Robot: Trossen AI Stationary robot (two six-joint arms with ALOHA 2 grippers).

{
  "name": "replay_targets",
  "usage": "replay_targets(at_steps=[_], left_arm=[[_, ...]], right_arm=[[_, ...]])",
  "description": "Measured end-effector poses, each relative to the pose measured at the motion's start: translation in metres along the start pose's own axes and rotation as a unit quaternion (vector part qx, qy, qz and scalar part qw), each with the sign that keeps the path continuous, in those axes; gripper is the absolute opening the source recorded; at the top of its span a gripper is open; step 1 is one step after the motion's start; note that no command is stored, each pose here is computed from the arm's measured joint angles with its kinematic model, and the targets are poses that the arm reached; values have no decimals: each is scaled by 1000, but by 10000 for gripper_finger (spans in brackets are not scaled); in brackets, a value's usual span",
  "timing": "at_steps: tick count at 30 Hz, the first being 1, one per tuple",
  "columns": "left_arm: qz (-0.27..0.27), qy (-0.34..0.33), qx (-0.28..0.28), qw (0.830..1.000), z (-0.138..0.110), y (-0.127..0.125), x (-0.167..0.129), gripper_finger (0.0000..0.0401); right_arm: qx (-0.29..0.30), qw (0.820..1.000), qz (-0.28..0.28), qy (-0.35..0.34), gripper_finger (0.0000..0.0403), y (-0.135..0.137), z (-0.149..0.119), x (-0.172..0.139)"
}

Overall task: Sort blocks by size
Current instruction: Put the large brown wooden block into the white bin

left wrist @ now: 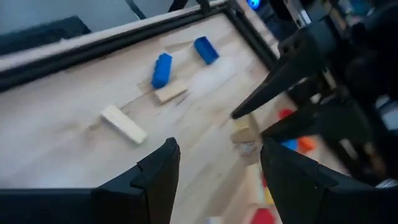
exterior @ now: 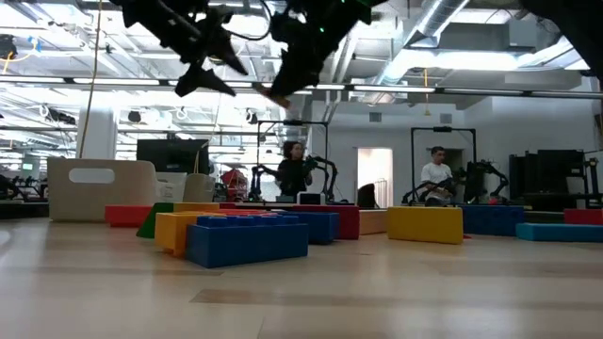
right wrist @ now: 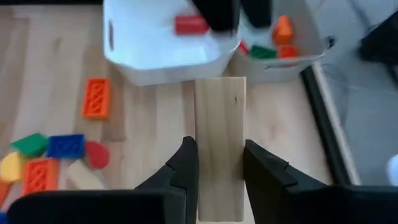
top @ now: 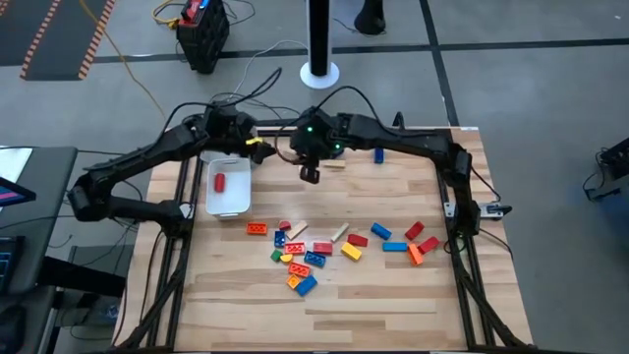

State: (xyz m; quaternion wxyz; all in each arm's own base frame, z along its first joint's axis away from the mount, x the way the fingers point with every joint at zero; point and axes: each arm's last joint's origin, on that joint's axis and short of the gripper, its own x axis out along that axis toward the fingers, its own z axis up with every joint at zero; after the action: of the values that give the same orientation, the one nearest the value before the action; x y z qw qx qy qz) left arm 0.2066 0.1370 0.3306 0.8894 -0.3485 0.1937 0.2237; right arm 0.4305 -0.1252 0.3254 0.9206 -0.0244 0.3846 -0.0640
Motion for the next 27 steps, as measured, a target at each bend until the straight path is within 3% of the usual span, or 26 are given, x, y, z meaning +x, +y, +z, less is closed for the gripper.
replay_targets(at_steps=[4,9,23,27], left_arm=[[-13,-6,-44,999,0,-5,1,212],[-20,-2,-66,998,-3,-11,3,212],[-2,0,-63,998,-8,-16,14,212],[-2,0,-53,999,-8,-16,14,185]], right_arm=[[-9,999,-38,-7,123,7,5,-1],[-8,999,-44,-11,125,10,7,-1],[-18,998,-41,-49,126,22,16,-1],[-34,998,-36,-49,127,29,17,-1]])
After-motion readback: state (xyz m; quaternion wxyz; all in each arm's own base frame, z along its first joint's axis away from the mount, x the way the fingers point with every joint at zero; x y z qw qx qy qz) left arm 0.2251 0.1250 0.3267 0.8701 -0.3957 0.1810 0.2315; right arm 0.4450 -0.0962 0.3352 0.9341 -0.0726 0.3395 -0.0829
